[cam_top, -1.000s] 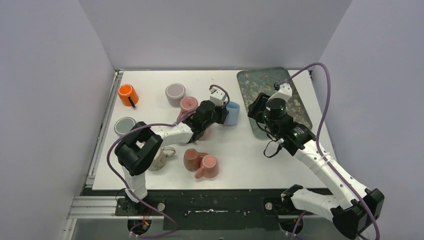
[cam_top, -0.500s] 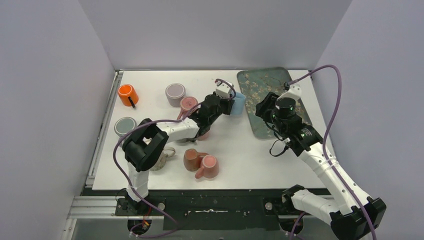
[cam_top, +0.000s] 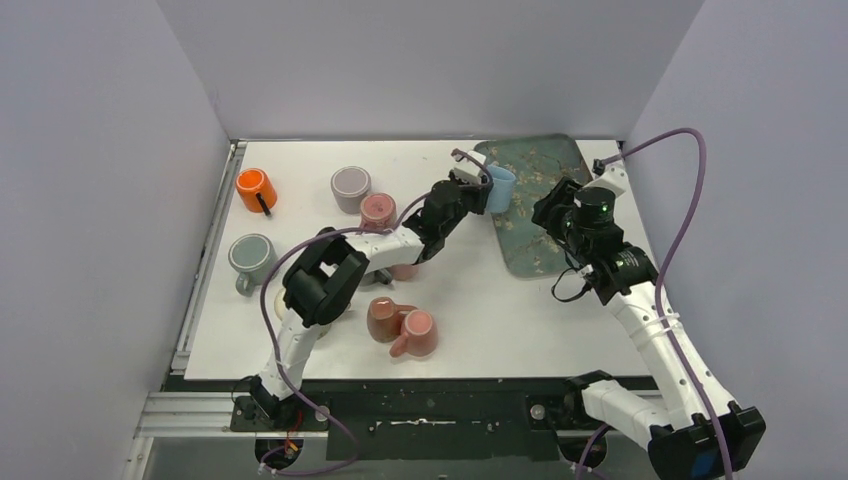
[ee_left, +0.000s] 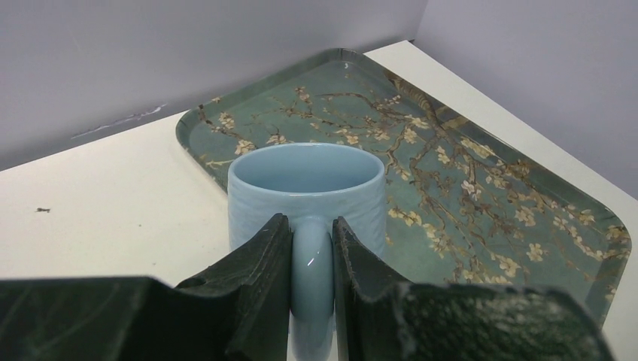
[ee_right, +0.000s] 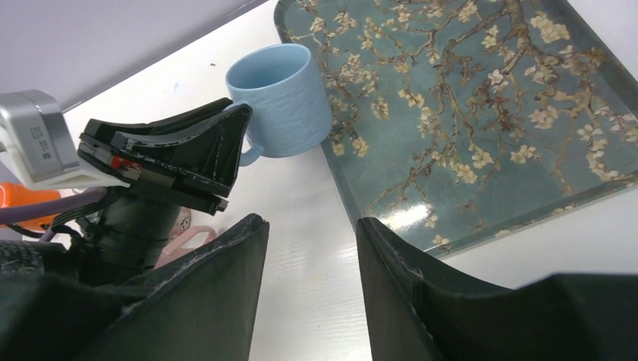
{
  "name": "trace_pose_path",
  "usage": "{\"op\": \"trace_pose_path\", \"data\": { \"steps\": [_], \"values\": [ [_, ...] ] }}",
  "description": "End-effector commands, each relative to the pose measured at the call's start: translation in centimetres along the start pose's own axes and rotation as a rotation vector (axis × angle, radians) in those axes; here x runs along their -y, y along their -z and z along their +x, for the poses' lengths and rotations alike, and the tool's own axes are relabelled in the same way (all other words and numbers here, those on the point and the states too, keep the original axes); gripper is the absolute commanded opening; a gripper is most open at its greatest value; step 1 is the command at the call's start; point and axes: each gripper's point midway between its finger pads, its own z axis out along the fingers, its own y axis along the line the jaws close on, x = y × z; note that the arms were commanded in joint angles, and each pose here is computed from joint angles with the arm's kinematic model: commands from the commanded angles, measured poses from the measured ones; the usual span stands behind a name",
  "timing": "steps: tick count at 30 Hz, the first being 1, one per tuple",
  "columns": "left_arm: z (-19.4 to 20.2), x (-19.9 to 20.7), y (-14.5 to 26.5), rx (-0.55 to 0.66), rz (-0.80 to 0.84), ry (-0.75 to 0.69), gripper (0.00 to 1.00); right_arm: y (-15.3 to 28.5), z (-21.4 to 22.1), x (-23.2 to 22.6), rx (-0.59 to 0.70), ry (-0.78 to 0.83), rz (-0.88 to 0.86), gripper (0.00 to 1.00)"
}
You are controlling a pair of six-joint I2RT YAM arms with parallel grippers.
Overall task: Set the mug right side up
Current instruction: Place the cup on the tray.
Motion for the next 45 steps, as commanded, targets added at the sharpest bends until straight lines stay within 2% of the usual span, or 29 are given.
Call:
{"op": "trace_pose_path", "data": {
  "steps": [1,11,17,22,31,38,45],
  "values": [
    [-9.8,3.2,-1.6,0.325,0.077,0.050,0.00,0.6,-1.9,-0.2,0.030,0.002,-0.023,0.48],
    [-7.2,4.8,-4.7,0.357,0.088,0.098,0.00,-0.4,-1.4,1.7,-0.004,-0.004,0.005,0.47],
    [-3.6,6.3,-4.9,0.290,0.101,0.109,0.00,-0.9,-0.9,2.1,-0.029,-0.008,0.010,0.47],
    [-1.5,7.2,-3.3,0.225,0.130,0.140,0.27,-1.3,-0.4,2.5,-0.044,-0.012,0.014,0.47],
    [0.9,7.5,-1.7,0.096,0.149,0.167,0.37,-1.2,1.5,2.7,-0.092,-0.021,-0.015,0.47],
    [-1.1,7.5,0.1,0.041,0.173,0.195,0.47,-1.4,1.3,2.1,-0.090,-0.048,-0.038,0.47],
    [-3.3,1.8,2.8,-0.070,0.072,0.290,0.58,-3.7,2.3,1.4,-0.116,-0.124,-0.059,0.45]
  ]
}}
